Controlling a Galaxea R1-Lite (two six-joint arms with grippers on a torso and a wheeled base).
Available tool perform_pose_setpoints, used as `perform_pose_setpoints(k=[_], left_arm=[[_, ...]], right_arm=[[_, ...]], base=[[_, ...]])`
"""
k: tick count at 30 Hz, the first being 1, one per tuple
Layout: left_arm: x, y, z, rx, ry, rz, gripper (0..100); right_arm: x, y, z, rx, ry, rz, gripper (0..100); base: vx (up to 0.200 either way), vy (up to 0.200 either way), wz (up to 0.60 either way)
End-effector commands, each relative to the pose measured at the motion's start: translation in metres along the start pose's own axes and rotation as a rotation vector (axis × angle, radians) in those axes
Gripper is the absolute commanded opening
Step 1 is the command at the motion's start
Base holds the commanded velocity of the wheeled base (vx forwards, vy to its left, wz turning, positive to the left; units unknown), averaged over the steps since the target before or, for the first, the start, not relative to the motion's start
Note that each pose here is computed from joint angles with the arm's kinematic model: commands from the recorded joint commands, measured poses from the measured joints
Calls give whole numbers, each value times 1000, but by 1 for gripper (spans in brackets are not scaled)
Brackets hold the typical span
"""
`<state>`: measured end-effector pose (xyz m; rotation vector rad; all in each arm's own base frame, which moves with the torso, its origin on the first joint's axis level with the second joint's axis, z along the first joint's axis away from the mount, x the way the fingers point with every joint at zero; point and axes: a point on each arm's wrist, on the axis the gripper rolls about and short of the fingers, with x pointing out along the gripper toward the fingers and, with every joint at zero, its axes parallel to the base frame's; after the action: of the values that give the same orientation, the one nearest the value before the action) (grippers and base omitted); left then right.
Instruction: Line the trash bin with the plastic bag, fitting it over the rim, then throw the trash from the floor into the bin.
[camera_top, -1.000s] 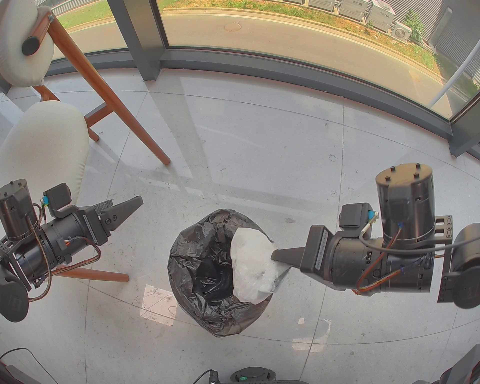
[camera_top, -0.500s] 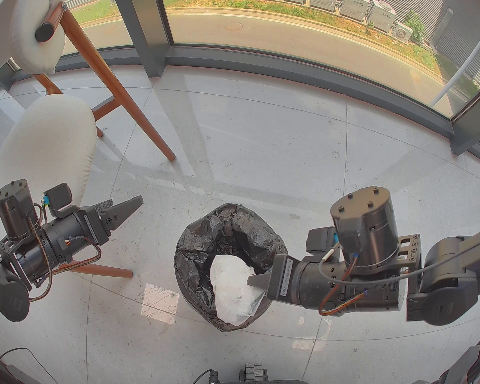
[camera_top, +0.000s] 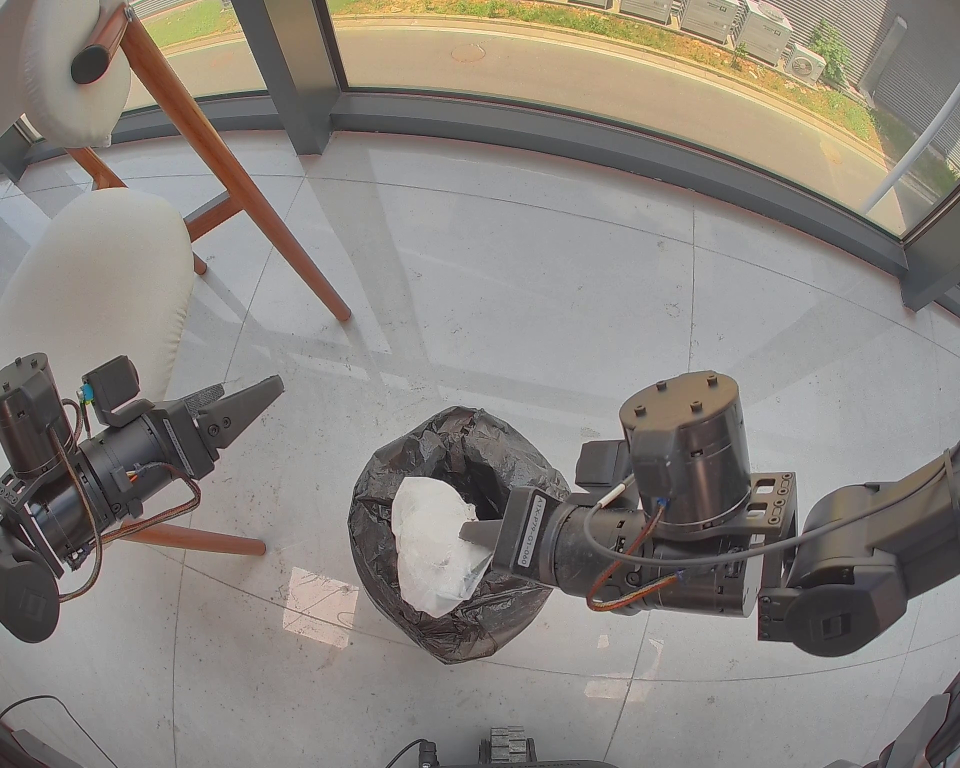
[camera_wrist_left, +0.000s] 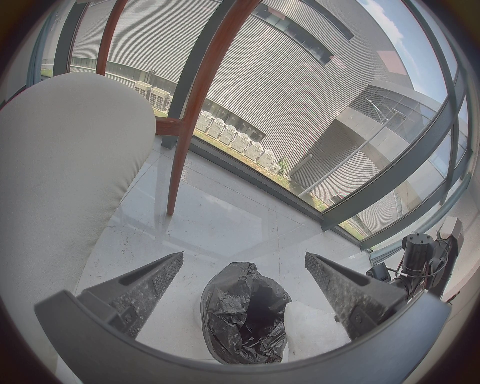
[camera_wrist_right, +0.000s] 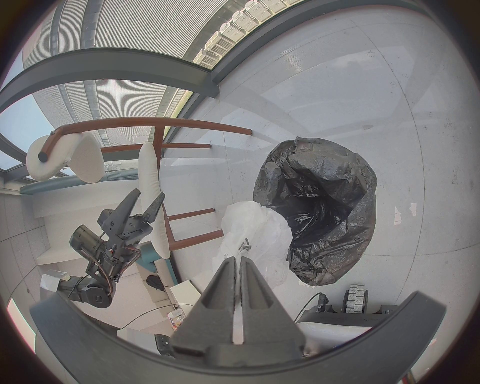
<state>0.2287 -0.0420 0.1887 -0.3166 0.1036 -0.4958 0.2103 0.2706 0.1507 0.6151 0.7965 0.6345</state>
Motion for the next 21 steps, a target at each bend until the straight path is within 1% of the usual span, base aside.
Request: perform_pose_setpoints(k=[1,11,21], left_arm=[[2,2,-2,-1,7,6,100],[-1,3,-6,0,22,13,100],[-2,3,-9,-3,30,17,100]], right_arm=[[2,-6,0,7,-1,-15,100],[-9,-3,6,12,-27,2,100],[-19,-11,8,21,-36,-16,100]], base=[[0,0,0],[0,0,0],[0,0,0]])
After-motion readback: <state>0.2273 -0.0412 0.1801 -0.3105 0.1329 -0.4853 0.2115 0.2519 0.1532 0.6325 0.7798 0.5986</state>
